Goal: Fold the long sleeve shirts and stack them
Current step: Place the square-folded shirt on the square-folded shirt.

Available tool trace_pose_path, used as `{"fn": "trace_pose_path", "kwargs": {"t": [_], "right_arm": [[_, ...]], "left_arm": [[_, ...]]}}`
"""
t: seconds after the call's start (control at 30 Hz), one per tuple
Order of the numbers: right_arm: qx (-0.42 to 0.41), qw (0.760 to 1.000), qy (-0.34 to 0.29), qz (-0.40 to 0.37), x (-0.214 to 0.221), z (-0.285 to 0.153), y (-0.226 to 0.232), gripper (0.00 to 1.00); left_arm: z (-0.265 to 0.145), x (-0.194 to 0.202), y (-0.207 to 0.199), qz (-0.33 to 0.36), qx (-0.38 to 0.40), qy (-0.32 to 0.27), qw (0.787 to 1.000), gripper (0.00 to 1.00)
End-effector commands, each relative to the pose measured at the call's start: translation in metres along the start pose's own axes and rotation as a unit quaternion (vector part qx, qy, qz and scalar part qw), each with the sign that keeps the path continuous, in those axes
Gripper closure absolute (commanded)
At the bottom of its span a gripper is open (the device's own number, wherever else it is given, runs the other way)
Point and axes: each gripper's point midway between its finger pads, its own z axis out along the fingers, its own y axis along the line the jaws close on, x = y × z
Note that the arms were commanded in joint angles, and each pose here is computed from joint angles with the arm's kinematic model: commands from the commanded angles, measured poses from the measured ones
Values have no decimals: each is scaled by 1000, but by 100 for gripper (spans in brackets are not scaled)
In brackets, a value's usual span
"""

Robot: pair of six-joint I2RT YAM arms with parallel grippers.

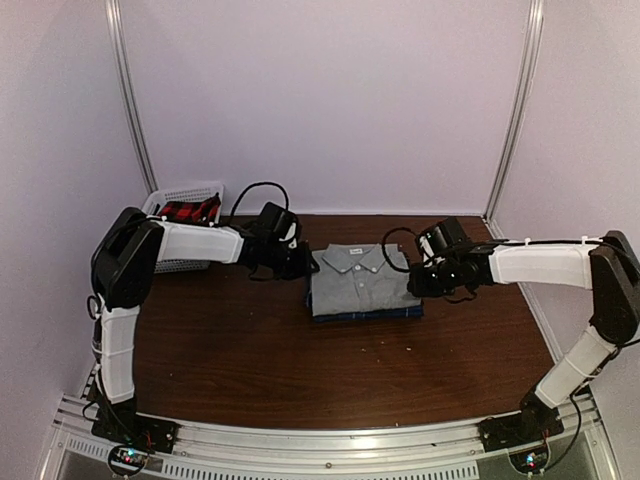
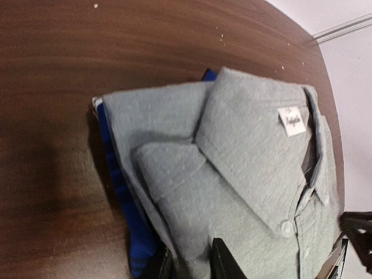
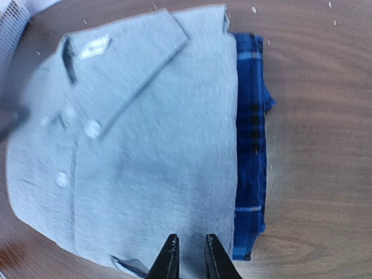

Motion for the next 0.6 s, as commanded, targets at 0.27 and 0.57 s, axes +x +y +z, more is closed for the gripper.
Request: {"fn": "trace_pose_path", "kwargs": {"t": [0.27,0.57], "right_arm": [[-13,999,14,36,37,1,-2,82],[-40,997,-64,4,-15,-50,39,57]], "left_arm": [[-9,-49,0,39,-6,-38,999,76],[-116,-78,-31,124,-14,-127,984,58]]}}
